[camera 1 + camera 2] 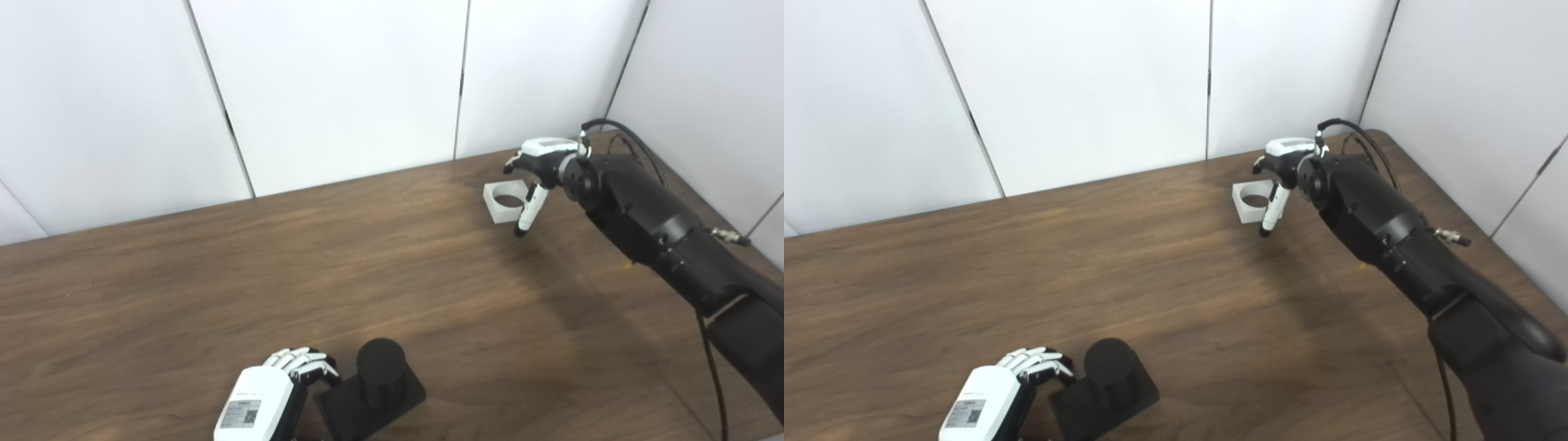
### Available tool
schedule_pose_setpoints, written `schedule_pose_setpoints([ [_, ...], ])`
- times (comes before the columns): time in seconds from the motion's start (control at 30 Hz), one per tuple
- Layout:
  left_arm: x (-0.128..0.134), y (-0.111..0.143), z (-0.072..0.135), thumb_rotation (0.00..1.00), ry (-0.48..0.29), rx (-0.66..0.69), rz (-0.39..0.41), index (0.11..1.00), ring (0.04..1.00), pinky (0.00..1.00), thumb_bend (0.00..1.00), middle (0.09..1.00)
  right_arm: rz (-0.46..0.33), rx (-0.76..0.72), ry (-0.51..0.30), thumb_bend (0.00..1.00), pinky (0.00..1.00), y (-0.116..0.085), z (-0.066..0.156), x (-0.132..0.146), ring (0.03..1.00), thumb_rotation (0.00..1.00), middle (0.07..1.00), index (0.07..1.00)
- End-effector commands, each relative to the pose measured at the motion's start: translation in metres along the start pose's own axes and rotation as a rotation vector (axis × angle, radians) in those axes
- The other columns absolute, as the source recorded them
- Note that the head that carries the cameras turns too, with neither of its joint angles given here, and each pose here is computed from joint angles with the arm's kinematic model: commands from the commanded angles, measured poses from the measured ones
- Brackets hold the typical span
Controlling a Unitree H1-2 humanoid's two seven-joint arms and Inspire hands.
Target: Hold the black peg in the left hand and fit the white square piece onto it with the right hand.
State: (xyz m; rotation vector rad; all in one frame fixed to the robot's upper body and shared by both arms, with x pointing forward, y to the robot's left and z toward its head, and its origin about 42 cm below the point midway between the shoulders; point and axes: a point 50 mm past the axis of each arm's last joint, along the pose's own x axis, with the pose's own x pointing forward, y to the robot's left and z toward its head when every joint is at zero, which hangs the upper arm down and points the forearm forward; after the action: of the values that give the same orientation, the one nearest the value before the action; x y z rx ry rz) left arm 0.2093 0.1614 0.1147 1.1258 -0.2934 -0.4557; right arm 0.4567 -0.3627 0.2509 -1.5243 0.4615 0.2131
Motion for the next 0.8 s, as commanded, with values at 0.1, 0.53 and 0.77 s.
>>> schedule_pose_setpoints([
  [0.1,-0.013,-0.014,0.0,0.05,0.025,0.042,-0.111,0.487,0.795,0.81,0.52,0.736,-0.09,-0.03,-0.016,0.97,1.0,-0.038,0.007,0.0,1.0,0.26,1.0,0.905],
  [0.53,-0.013,-0.01,0.01,0.05,0.035,0.046,-0.113,0.486,0.791,0.81,0.52,0.731,-0.063,-0.033,0.002,0.93,0.95,-0.034,0.01,0.016,1.0,0.25,0.989,0.888],
  [0.77,-0.012,-0.009,0.013,0.05,0.035,0.04,-0.114,0.486,0.79,0.8,0.52,0.729,-0.054,-0.055,-0.006,0.87,0.92,-0.03,0.008,0.019,1.0,0.25,0.976,0.837],
])
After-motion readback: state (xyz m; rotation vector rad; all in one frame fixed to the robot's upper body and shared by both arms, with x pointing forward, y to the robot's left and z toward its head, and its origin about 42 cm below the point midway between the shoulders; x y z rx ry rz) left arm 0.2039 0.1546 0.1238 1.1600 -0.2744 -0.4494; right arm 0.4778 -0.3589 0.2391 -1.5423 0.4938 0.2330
